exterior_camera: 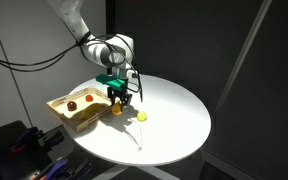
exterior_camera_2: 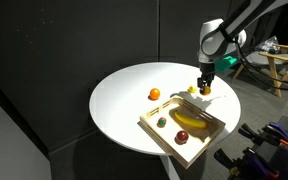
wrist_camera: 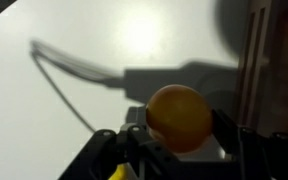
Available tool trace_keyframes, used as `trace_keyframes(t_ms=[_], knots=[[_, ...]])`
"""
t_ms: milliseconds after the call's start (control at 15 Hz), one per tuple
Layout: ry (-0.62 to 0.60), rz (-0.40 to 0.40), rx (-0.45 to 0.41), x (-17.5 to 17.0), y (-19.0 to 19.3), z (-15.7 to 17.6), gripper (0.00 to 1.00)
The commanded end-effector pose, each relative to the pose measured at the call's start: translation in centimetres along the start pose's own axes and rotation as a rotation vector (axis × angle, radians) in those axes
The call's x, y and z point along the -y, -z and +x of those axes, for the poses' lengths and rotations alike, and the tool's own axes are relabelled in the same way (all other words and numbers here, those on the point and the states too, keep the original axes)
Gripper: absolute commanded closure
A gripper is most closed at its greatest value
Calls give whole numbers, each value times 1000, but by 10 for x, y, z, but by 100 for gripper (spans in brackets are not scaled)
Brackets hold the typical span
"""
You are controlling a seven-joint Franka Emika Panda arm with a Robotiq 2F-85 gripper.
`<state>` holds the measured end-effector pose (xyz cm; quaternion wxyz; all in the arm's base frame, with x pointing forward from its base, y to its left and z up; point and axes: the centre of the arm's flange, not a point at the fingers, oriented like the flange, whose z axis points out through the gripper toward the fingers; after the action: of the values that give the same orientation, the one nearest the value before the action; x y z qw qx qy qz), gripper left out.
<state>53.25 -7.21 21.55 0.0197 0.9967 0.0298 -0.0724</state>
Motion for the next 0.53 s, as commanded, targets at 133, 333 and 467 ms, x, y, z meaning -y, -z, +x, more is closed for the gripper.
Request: trace_keyframes(t_ms=[133,333,467], knots=[[-3,-26,-5,43,14,-22,59],[20,-50,-8,64,15,-29,59],[36,-71,-4,76,16,-32,59]])
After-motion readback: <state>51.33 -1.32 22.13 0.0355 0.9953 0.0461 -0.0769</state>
